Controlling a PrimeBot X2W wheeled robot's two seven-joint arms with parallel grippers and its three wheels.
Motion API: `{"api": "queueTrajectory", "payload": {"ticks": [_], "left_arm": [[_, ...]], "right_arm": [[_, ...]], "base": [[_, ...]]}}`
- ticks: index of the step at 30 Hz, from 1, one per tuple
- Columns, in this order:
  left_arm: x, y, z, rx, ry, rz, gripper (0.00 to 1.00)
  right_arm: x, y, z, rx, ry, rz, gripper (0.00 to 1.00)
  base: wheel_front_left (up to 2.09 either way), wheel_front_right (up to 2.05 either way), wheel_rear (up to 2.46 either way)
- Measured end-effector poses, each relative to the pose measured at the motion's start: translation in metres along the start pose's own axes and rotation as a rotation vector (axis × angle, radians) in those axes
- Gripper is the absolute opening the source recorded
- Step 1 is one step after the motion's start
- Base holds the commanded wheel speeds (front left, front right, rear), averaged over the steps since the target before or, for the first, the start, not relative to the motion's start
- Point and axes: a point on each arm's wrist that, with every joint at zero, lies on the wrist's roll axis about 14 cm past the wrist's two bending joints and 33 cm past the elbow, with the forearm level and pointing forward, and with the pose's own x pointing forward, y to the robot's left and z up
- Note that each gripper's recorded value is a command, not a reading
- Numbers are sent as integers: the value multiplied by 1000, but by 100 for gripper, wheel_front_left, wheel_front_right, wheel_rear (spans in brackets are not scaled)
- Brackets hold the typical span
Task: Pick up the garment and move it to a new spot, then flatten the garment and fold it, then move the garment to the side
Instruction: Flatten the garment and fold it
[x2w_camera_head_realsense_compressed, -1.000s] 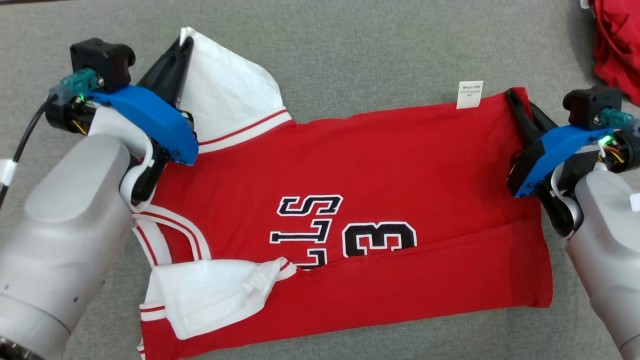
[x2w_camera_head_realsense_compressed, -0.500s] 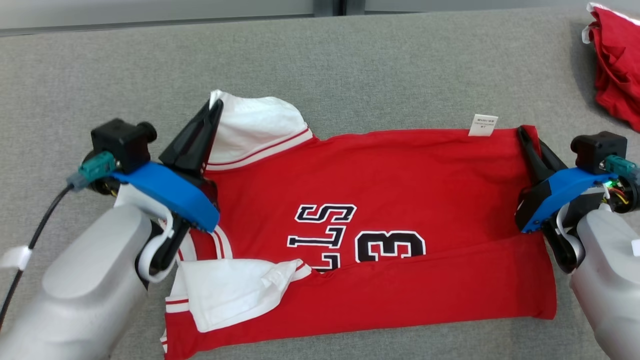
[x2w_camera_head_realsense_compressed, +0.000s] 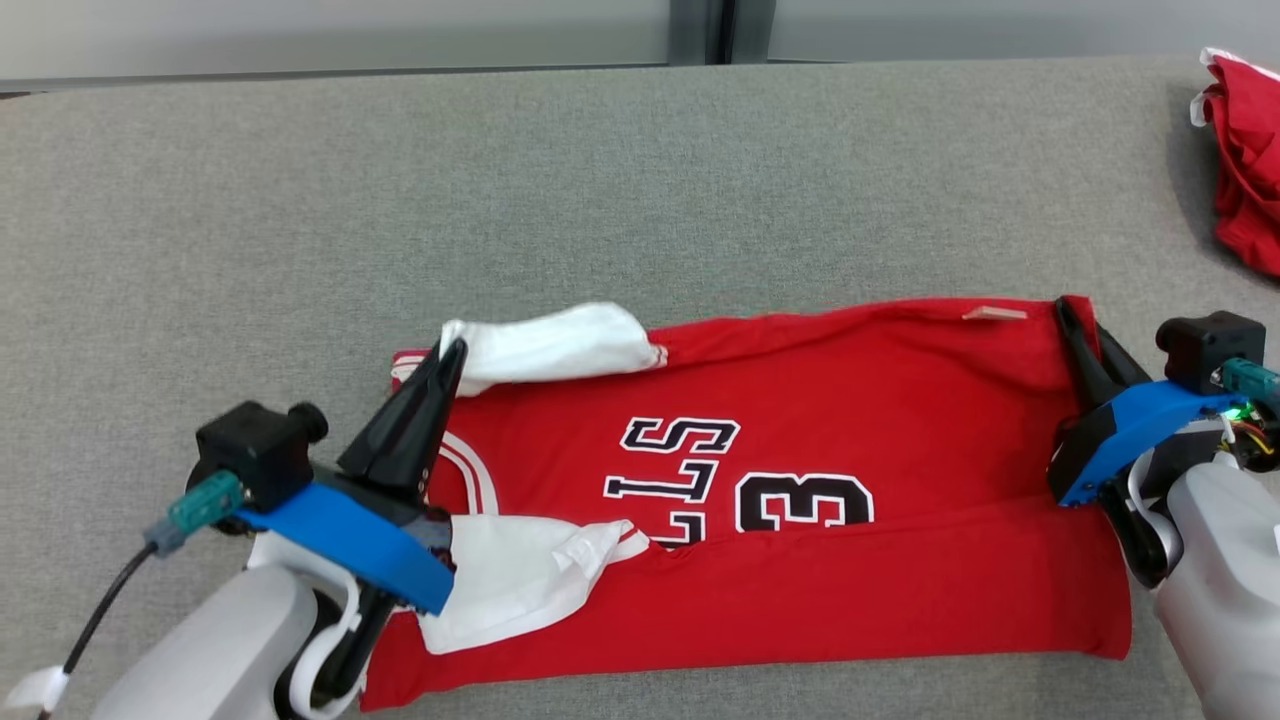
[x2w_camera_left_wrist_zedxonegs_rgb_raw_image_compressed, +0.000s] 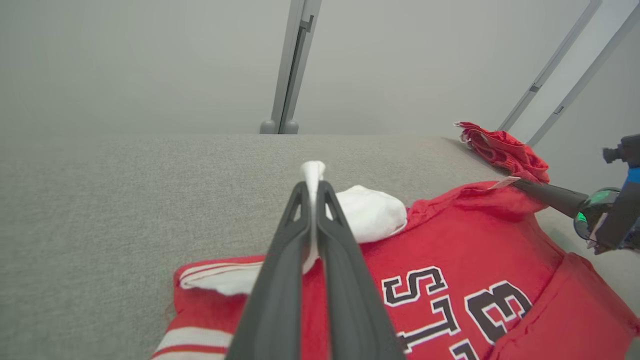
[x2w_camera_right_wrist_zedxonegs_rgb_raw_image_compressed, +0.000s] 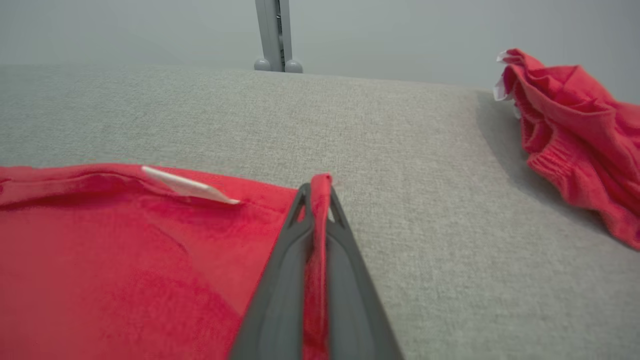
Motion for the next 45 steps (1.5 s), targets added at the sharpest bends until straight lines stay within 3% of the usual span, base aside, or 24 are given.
{"api": "queueTrajectory", "payload": {"ticks": [23,24,25,26,27,37,45], "left_arm": [[-65,-1,-46,-79,81,144,0],[-66,-1,-47,-86,80,149,0],[-67,0,-46,-91,75,159,7],[-68,2,-45,-91,68,170,55],[-69,4,-44,-85,62,177,100],[-74,14,-7,-47,-102,272,100],[-94,41,43,153,-285,464,100]], "right_arm": [[-62,14,-8,40,-89,0,0],[-64,15,-7,44,-94,1,14],[-65,16,-5,50,-103,-1,61],[-68,15,-5,57,-108,-7,100],[-70,14,-3,62,-117,-11,100],[-95,5,13,77,-200,-59,100],[-95,2,-25,100,-82,-84,100]], "base": [[0,0,0],[0,0,0],[0,0,0],[0,0,0],[0,0,0],[0,0,0],[0,0,0]]}}
